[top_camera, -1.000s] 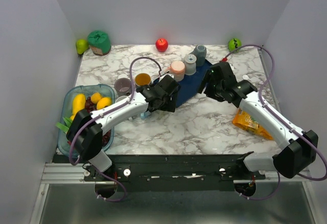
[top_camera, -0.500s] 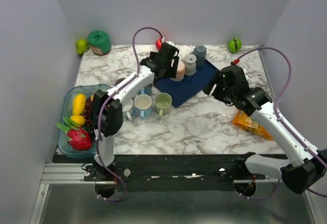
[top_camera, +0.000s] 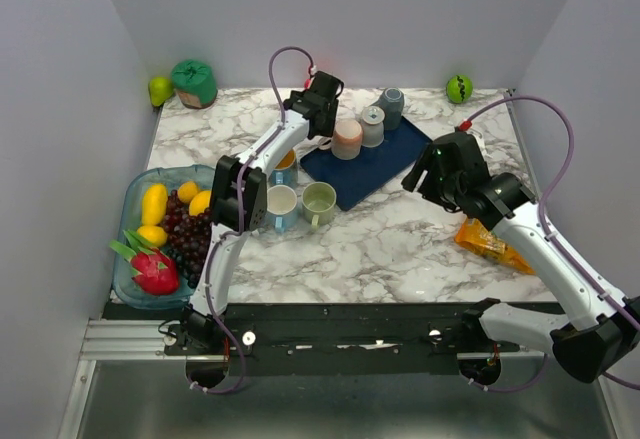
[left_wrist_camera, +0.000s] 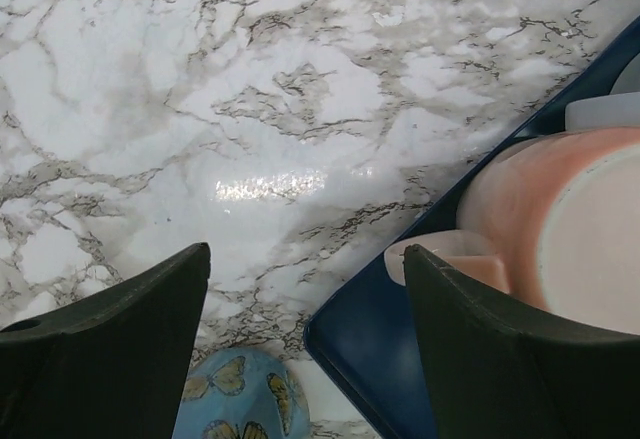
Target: Turn the mug right side up
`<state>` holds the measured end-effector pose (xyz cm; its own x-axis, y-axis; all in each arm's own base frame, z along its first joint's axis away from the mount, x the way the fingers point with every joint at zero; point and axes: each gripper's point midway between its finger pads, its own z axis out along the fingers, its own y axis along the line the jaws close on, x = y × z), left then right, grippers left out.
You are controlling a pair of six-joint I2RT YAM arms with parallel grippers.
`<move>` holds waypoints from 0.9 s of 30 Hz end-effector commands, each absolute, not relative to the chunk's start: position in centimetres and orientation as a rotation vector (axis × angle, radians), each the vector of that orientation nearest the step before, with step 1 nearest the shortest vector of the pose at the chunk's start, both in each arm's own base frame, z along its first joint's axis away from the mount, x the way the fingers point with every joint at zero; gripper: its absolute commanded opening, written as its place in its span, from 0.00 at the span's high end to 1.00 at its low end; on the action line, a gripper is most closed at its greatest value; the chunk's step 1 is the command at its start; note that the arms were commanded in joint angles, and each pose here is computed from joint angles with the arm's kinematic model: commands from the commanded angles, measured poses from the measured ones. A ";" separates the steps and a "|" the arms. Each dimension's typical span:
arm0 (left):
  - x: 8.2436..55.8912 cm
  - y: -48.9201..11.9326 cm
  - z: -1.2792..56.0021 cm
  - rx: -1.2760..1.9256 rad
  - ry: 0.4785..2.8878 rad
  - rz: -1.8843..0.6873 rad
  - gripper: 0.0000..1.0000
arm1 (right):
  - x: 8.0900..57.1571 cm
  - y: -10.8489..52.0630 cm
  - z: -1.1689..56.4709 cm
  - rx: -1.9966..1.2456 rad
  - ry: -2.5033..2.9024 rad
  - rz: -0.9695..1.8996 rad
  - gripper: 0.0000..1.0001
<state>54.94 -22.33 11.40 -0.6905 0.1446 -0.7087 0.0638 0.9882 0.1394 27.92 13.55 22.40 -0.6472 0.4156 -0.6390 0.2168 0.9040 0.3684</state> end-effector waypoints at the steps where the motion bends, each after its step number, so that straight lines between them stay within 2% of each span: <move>1: 56.3 -23.6 11.0 0.275 2.300 0.108 0.14 | 27.3 12.0 22.2 0.494 2.289 0.268 0.23; 11: 54.2 -27.5 8.9 0.495 2.303 -0.171 0.16 | 26.6 11.5 22.3 0.514 2.299 0.250 0.24; 15: 52.3 -29.2 10.0 0.551 2.271 -0.333 0.21 | 26.1 11.3 22.1 0.533 2.297 0.255 0.24; 21: 50.2 -29.2 11.2 0.495 2.270 -0.397 0.32 | 25.5 10.9 21.5 0.548 2.298 0.255 0.25; 27: 47.4 -30.3 13.2 0.535 2.221 -0.421 0.30 | 25.3 10.9 21.3 0.551 2.288 0.272 0.25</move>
<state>48.63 -27.65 8.36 -0.6779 0.2702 -0.6837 0.4427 0.8925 -0.0862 25.69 11.79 21.65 -0.6387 0.4531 -0.6219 0.2758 0.8893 0.3647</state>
